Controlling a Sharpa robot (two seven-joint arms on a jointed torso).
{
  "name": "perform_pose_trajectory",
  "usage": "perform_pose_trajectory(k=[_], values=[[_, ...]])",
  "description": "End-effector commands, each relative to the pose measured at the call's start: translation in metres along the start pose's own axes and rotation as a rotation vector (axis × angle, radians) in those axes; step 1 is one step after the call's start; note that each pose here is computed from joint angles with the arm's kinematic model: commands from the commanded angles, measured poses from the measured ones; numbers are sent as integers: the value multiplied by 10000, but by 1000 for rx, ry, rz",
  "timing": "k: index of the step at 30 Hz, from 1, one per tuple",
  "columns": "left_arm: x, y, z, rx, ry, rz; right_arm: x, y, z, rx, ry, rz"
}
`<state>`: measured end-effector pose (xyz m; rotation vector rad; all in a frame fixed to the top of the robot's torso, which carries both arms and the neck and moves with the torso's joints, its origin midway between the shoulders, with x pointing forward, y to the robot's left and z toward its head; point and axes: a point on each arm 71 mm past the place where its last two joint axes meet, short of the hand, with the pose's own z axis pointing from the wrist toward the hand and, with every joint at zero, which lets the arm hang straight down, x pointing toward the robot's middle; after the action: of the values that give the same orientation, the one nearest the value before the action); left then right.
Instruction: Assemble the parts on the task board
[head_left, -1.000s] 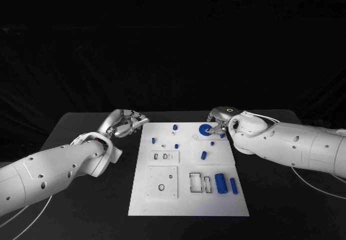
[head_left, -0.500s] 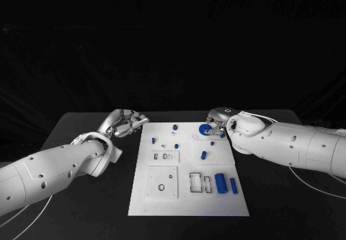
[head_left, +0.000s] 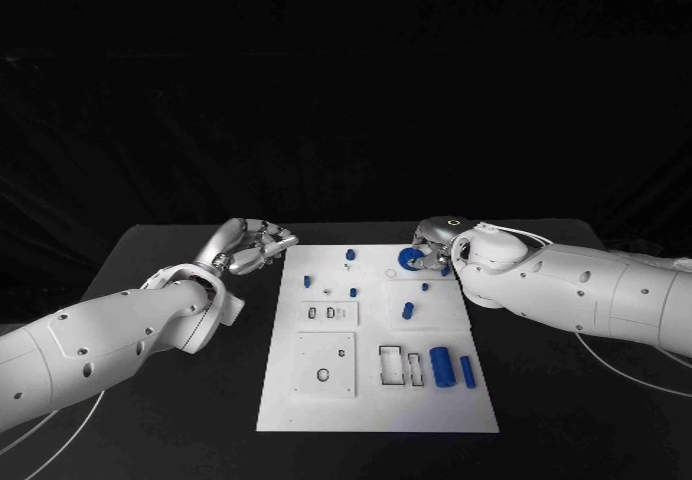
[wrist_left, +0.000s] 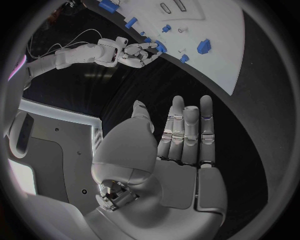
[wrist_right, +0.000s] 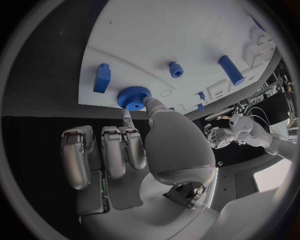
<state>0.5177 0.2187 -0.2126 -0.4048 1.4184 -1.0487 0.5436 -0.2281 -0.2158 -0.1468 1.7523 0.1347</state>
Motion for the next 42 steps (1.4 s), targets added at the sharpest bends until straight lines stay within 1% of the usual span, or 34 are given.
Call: perform_pose_trajectory(k=[1,20,24,31,37,42], values=[[14,-21,9,11,3,-6,41,-10,0,18,38,-20],[16,-19,13,8,3,-6,54,16,3,21,53,-22],[12,-16,10,8,3,-6,50,24,2,16,45,-6],[6,-14,3,7,2,-6,46,2,-9,24,31,87],[-4,-10,-5,5,0,-5,35,-12,-30,32,9,203],[-14,-4,-11,4,-1,-4,4,18,-67,19,-14,283]])
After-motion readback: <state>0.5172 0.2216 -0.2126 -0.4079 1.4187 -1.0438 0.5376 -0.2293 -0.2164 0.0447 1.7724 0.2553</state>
